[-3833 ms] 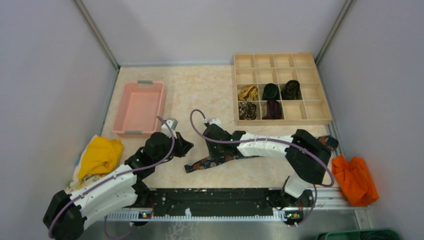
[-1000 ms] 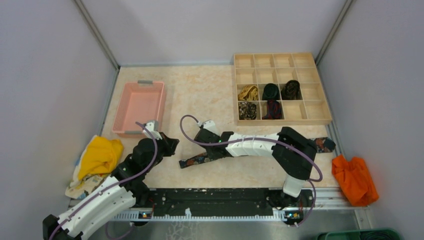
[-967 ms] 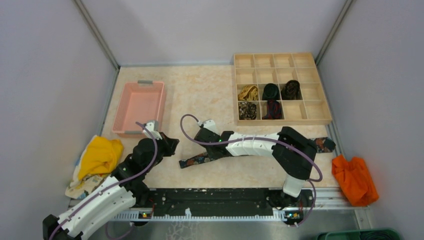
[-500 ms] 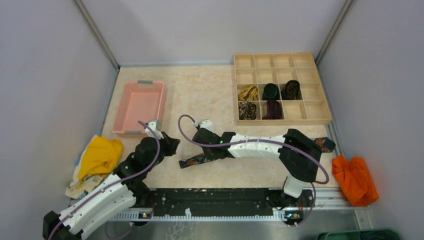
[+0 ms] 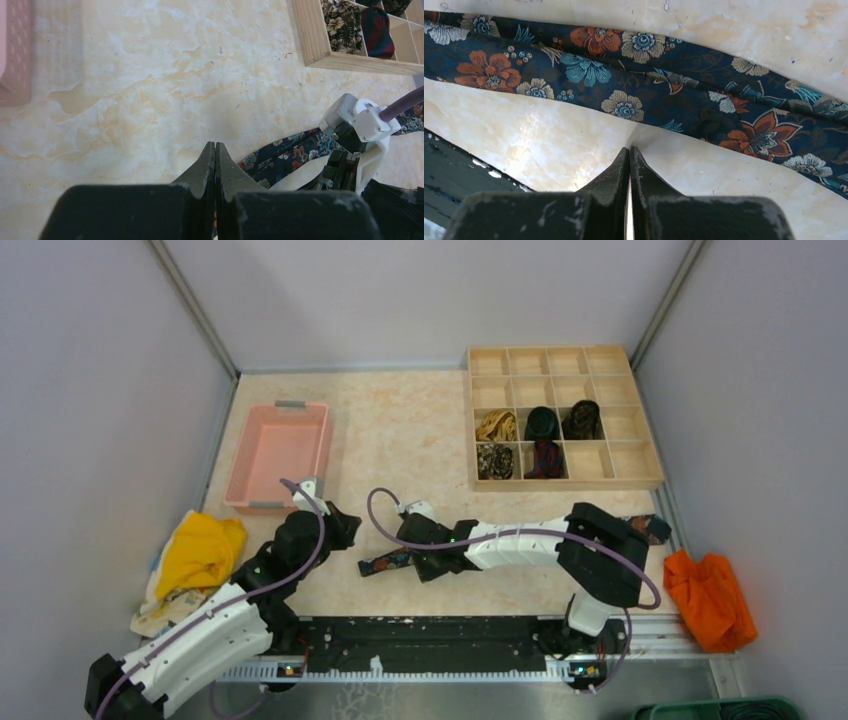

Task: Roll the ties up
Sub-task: Flatten out the tie at the center of the board.

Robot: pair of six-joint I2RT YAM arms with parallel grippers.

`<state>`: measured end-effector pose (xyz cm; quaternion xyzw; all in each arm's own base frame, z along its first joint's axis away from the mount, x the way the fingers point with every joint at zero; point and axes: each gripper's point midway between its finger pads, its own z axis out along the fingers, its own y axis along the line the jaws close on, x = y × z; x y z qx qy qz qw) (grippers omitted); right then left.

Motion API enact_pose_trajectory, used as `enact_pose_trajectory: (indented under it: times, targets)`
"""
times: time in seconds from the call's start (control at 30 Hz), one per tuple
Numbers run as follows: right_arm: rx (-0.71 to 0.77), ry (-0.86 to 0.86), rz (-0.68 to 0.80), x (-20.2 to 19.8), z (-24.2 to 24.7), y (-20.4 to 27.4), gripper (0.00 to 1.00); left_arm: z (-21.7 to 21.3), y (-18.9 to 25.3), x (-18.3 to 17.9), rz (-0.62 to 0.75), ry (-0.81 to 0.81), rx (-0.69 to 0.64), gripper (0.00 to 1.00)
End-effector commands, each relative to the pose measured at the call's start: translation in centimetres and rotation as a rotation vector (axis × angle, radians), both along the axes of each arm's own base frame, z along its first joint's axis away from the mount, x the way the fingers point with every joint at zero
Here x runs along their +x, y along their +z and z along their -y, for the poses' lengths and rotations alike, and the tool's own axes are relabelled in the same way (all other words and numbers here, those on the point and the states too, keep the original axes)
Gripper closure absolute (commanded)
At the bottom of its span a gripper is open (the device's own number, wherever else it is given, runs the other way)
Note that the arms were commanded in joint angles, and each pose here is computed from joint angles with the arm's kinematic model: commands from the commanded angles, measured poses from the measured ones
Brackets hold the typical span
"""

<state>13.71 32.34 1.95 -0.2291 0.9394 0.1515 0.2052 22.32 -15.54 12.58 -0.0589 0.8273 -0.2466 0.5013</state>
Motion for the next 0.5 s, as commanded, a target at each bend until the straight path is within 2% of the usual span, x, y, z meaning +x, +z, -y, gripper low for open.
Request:
enact_pose_trajectory:
  times: [0.0, 0.17, 0.47]
  targets:
    - [0.037, -0.009, 0.032, 0.9, -1.9, 0.1, 1.00, 0.0, 1.6, 0.7, 0.043, 0.012, -0.012, 1.00]
    - [0.012, -0.055, 0.075, 3.4, -2.1, -0.2, 1.00, -0.2, 1.5, 0.6, 0.041, 0.010, -0.007, 1.00]
    - [0.021, -0.147, 0.165, 7.5, -0.5, 2.5, 1.00, 0.5, 0.3, 0.8, 0.027, -0.011, -0.009, 1.00]
